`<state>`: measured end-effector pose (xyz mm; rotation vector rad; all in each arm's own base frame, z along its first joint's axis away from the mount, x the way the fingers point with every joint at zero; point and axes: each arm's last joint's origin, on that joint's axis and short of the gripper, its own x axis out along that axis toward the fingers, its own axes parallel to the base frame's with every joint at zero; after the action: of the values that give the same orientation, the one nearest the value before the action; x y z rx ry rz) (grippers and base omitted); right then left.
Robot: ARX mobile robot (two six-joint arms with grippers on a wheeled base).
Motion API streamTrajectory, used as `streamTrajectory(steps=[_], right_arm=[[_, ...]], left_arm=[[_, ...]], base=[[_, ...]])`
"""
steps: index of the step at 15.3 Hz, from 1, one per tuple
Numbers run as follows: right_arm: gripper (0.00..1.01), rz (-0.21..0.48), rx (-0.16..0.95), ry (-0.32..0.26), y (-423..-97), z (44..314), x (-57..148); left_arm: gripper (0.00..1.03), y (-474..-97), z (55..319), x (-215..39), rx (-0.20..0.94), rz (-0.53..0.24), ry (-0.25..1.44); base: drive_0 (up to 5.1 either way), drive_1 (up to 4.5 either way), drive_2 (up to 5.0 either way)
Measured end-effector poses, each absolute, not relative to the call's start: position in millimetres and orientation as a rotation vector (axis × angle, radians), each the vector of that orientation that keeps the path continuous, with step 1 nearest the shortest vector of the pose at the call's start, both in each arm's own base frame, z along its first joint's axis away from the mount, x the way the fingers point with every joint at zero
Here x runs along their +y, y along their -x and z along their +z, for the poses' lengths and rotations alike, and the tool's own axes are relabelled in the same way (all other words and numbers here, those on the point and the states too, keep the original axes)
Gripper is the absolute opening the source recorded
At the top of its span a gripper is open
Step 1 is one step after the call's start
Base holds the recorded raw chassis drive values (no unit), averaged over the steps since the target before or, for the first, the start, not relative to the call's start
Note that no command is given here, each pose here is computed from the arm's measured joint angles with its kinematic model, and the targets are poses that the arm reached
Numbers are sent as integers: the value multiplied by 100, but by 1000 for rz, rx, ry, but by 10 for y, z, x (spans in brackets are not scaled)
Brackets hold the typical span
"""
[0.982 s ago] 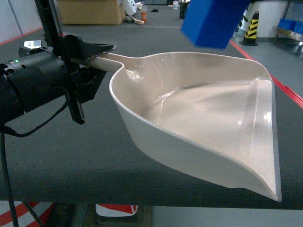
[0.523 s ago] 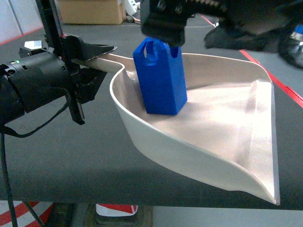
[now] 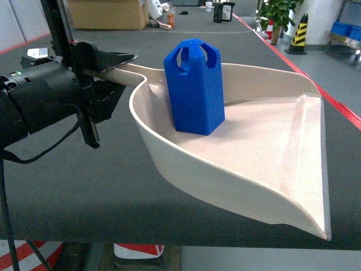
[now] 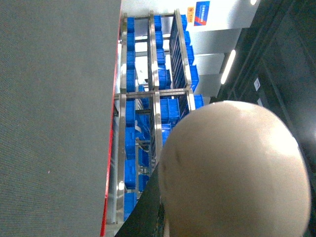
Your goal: Place part in tray to right shelf
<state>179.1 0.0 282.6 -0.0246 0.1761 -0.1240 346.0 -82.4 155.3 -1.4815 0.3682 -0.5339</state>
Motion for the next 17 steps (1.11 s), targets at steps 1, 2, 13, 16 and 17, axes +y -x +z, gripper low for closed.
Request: streamTrajectory(steps=[1, 2, 13, 16, 17], right_arm=[[88, -72, 50, 10, -1751, 2806, -27], [75, -12, -22, 9, -1696, 2745, -9], [2, 0, -1, 8, -1273, 1918, 0], [2, 0, 4, 8, -1227, 1847, 0], [2, 0, 7, 7, -1211, 1823, 0]], left_arm=[[15, -3460, 1554, -826, 368, -534, 1481], [15, -3454, 1555, -847, 376, -543, 1480], [15, -3460, 1548, -826, 370, -534, 1482], [15, -3460, 1548, -826, 370, -534, 1482], [15, -3461, 1549, -825, 369, -533, 1482]], base=[[0, 0, 0], [0, 0, 0], [0, 0, 0], [0, 0, 0], [0, 0, 0]])
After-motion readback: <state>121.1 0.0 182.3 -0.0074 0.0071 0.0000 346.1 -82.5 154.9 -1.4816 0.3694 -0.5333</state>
